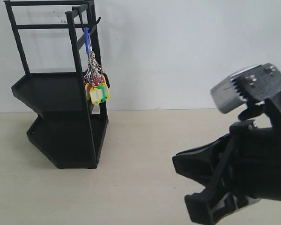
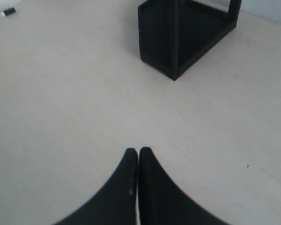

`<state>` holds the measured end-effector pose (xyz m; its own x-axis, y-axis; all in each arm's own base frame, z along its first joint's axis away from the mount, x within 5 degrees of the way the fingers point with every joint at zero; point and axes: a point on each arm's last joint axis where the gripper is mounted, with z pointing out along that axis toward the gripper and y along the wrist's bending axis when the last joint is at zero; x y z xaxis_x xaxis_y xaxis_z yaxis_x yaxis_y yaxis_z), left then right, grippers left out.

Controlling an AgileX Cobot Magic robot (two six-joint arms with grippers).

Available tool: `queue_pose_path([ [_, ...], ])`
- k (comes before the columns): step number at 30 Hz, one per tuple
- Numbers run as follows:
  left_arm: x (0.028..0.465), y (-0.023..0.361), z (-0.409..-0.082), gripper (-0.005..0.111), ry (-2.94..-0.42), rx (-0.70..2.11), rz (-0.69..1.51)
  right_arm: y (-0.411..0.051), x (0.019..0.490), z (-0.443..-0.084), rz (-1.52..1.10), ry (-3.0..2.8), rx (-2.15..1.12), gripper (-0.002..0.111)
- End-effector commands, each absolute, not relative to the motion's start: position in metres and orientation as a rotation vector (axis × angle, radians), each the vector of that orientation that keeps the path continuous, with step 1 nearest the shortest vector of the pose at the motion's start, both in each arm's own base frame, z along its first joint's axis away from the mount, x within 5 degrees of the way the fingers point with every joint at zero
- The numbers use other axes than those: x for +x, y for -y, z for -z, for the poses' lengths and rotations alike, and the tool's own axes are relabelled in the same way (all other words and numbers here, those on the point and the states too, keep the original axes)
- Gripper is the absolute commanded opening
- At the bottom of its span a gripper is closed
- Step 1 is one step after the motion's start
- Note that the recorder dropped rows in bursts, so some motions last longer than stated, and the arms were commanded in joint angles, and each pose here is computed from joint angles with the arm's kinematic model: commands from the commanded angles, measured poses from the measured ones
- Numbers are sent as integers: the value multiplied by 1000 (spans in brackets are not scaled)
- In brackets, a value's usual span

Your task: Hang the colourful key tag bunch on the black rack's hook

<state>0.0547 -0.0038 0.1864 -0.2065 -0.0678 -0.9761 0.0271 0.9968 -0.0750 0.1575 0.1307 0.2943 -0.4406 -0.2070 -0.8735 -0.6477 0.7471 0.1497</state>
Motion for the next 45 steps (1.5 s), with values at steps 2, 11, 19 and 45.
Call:
queue_pose_path([
  [2,55,4,-188,4,-1766,-24,79,-95,132,-330,-565,-1814,-536,0],
  [11,55,4,-188,4,-1766,-24,79,-29,76,-268,-391,-1687,-147,0],
  [19,55,4,-188,4,-1766,-24,79,-6,59,-218,-341,-1491,143,0],
  [45,55,4,-188,4,-1766,-24,79,-7,53,-182,-163,-1827,-16,0],
])
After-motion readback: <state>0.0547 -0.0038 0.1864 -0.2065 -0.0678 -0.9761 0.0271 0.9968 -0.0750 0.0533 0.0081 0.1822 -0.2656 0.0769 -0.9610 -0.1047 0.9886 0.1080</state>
